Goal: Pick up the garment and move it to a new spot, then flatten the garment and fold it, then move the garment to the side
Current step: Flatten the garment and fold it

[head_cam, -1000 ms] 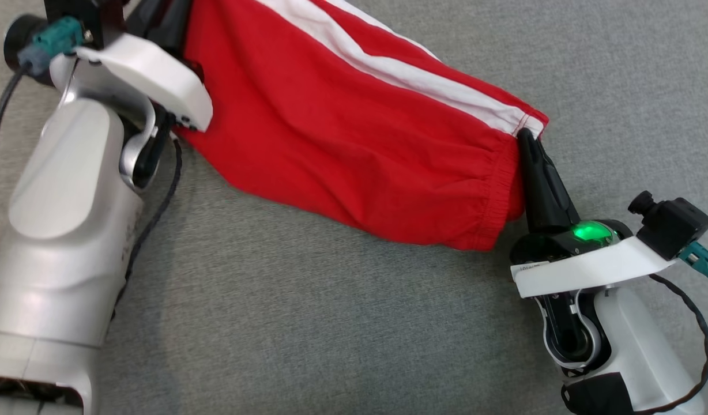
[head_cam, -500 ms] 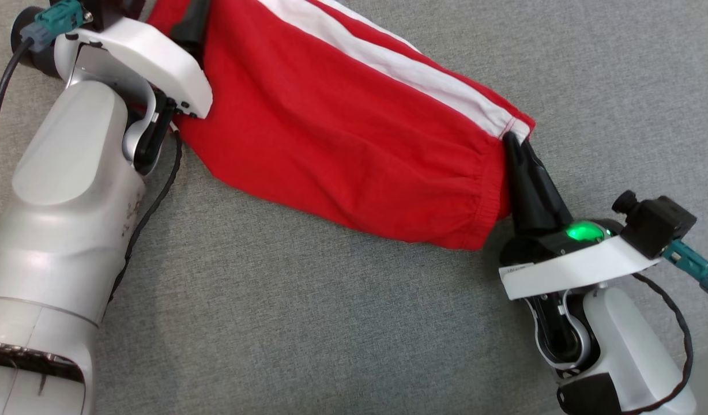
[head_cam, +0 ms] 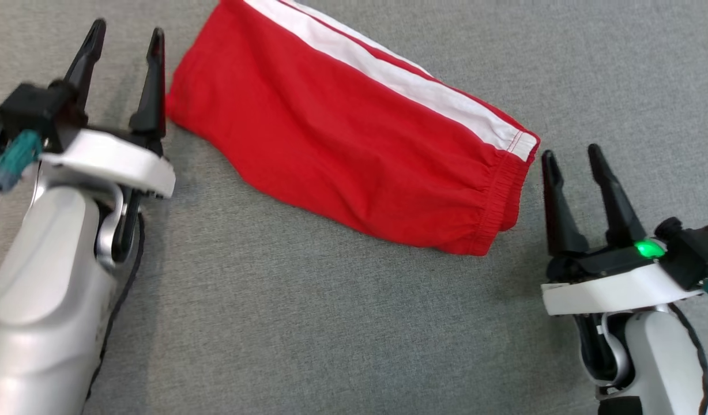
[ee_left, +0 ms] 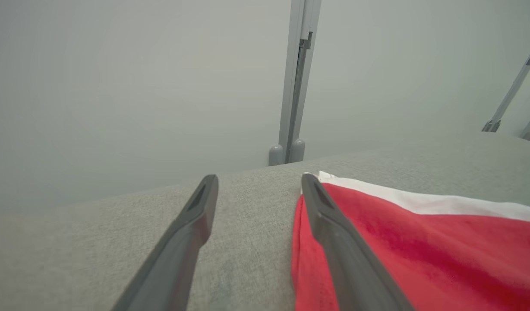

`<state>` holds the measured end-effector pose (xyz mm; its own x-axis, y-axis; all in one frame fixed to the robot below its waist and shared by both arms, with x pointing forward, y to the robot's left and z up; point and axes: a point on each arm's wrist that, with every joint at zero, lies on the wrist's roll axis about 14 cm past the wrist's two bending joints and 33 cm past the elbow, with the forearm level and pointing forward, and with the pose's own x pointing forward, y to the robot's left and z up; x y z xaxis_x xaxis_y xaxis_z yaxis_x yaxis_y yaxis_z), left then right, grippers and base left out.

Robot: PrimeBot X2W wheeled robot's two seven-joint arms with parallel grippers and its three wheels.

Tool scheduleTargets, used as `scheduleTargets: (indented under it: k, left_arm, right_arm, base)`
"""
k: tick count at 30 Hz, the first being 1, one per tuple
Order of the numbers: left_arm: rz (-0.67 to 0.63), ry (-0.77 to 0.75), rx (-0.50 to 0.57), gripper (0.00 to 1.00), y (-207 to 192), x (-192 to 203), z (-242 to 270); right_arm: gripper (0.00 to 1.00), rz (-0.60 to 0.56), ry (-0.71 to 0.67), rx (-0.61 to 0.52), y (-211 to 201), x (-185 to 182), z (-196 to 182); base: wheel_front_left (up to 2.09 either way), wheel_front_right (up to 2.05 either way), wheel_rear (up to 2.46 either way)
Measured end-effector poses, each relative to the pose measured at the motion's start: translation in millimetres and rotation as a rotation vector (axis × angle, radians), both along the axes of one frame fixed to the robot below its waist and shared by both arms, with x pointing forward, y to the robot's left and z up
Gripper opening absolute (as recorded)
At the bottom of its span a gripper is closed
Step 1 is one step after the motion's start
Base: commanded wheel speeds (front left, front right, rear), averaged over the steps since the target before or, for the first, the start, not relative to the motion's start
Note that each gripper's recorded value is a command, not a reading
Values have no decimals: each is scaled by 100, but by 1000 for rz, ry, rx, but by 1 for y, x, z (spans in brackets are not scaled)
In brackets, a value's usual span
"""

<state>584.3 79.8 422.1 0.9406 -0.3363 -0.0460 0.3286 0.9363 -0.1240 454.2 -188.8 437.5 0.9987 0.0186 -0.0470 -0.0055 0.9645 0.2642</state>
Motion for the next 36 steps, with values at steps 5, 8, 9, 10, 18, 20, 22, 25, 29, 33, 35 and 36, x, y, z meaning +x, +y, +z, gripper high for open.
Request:
scheduleTargets:
  k: [5, 8, 9, 10, 18, 20, 22, 25, 29, 33, 35, 36]
  left_arm:
    - [64, -26, 19, 100, 20, -23, 10]
    - [108, -39, 25, 100, 33, -39, 17]
    - [123, -40, 29, 100, 37, -44, 19]
    - [136, -37, 28, 100, 41, -48, 19]
    - [176, -10, 31, 100, 53, -73, 16]
    - [176, -10, 31, 100, 53, -73, 17]
    - [174, -10, 31, 100, 53, -74, 17]
    - [172, -4, 35, 100, 53, -74, 15]
    - [152, 13, 41, 100, 48, -73, 9]
    - [105, 2, 41, 100, 37, -57, 13]
    - [65, 0, 45, 100, 27, -47, 15]
    - [44, 3, 45, 100, 21, -43, 15]
  right_arm:
    - [100, -23, -32, -48, -10, -3, 13]
    - [100, -54, -46, -75, -21, -10, 21]
    - [100, -63, -50, -79, -24, -12, 23]
    - [100, -72, -50, -84, -27, -14, 24]
    - [100, -100, -44, -92, -36, -28, 26]
    - [100, -101, -41, -92, -36, -30, 25]
    - [100, -102, -38, -91, -36, -30, 24]
    - [100, -100, -37, -91, -35, -30, 24]
    - [100, -95, -30, -90, -34, -29, 21]
    - [100, -90, -23, -89, -32, -24, 16]
    - [100, -85, -24, -89, -31, -20, 15]
    - [100, -82, -21, -89, -30, -18, 13]
  base:
    - [0, 0, 0]
    - [0, 0, 0]
    - [0, 0, 0]
    - [0, 0, 0]
    - [0, 0, 0]
    - [0, 0, 0]
    - [0, 0, 0]
    - [0, 0, 0]
    - [0, 0, 0]
    - [0, 0, 0]
    - [0, 0, 0]
    - [0, 0, 0]
